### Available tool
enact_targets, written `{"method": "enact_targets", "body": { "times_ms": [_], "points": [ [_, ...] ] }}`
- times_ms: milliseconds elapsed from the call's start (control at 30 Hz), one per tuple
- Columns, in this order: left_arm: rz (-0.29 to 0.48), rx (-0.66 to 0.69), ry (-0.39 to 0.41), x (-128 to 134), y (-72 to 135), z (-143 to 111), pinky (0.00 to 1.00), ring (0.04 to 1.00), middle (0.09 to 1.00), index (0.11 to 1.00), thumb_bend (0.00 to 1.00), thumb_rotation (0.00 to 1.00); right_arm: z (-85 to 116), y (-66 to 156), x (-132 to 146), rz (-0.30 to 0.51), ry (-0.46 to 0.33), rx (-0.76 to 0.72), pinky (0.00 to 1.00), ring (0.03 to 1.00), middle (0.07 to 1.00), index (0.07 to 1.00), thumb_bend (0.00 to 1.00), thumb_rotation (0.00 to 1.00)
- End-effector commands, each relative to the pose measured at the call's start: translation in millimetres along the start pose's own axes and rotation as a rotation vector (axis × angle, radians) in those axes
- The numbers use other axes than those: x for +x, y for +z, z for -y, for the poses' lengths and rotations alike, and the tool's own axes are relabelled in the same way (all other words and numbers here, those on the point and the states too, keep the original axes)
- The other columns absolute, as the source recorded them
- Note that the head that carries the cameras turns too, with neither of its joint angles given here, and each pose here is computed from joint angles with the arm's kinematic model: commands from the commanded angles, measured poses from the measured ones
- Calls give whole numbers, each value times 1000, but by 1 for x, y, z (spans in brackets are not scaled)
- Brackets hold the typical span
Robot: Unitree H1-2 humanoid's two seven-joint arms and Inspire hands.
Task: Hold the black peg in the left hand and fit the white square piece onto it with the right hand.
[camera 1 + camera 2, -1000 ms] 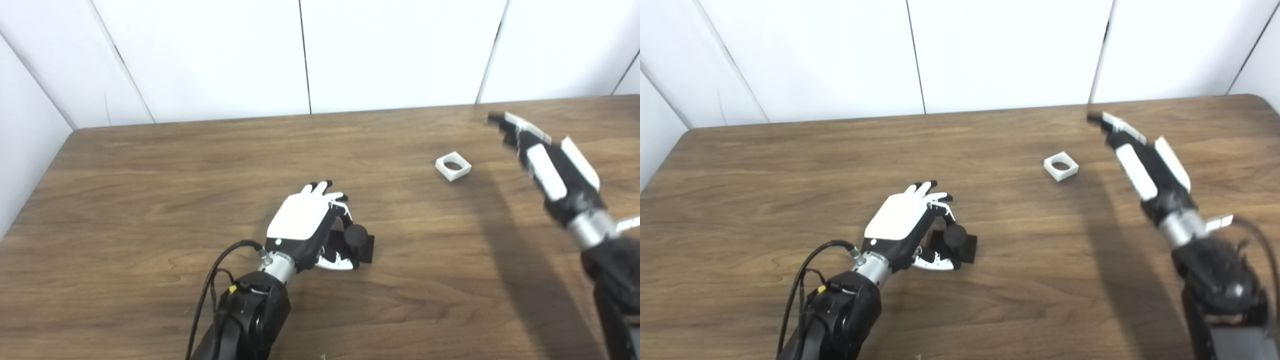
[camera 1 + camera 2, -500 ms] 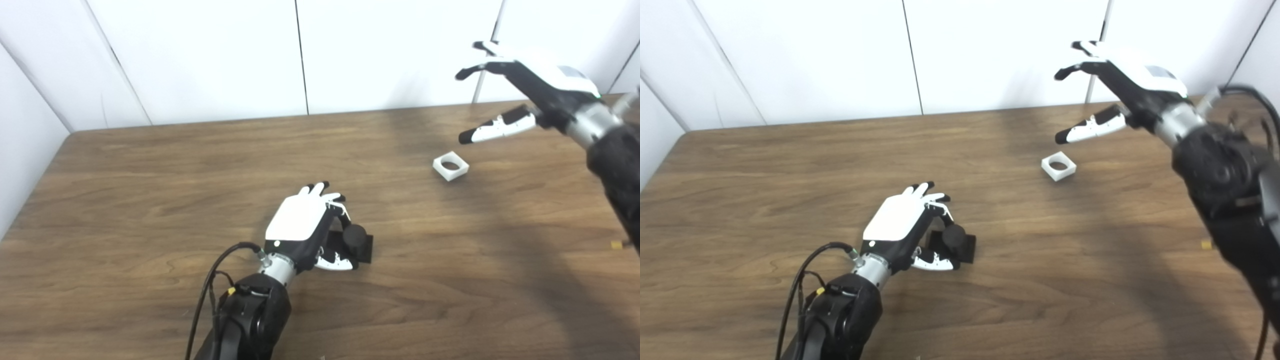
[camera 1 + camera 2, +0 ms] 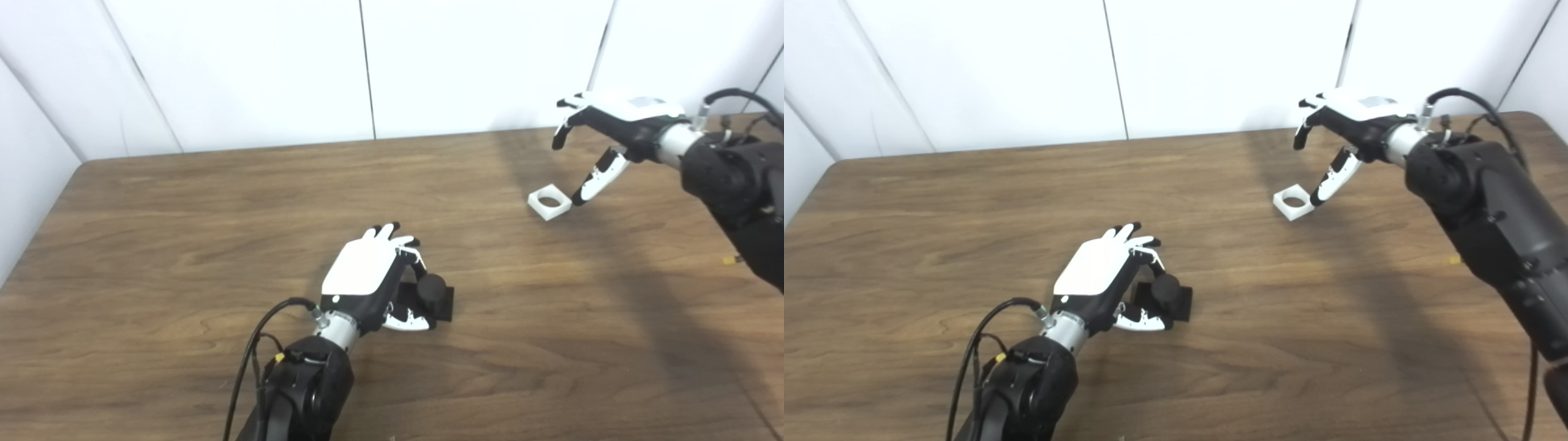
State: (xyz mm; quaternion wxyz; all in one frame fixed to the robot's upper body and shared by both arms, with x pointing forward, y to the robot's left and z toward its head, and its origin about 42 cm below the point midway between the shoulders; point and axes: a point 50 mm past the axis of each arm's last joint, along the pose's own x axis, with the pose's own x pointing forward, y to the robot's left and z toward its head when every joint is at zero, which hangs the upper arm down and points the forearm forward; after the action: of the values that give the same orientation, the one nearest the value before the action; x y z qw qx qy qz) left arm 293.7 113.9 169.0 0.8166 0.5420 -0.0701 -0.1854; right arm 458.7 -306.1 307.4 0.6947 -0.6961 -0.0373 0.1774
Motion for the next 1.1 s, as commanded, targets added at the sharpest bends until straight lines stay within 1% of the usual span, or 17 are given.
{"method": "enact_targets", "body": {
  "times_ms": [0,333,533,667,867,1067],
  "points": [
    [-71,26,-111,-3,-15,17,1000,999,882,486,525,69,31,2,2,26,-79,-49,1000,1000,974,669,960,246],
    [-81,19,-139,-4,-13,16,1000,1000,881,486,525,68,16,2,7,28,-31,-48,1000,1000,971,673,955,240],
    [-93,5,-172,-3,-13,16,1000,1000,884,486,525,67,8,7,10,43,-26,-38,1000,1000,969,679,946,235],
    [-91,17,-195,-4,-13,15,1000,1000,883,486,524,70,4,9,15,46,-20,-57,996,1000,970,678,946,244],
    [-94,19,-199,-5,-14,16,1000,1000,881,486,524,70,-3,13,19,49,-22,-67,983,1000,969,679,943,249],
    [-95,8,-194,-6,-13,17,1000,1000,882,485,525,68,-13,11,25,45,-22,-54,992,1000,980,689,935,251]
  ]
}}
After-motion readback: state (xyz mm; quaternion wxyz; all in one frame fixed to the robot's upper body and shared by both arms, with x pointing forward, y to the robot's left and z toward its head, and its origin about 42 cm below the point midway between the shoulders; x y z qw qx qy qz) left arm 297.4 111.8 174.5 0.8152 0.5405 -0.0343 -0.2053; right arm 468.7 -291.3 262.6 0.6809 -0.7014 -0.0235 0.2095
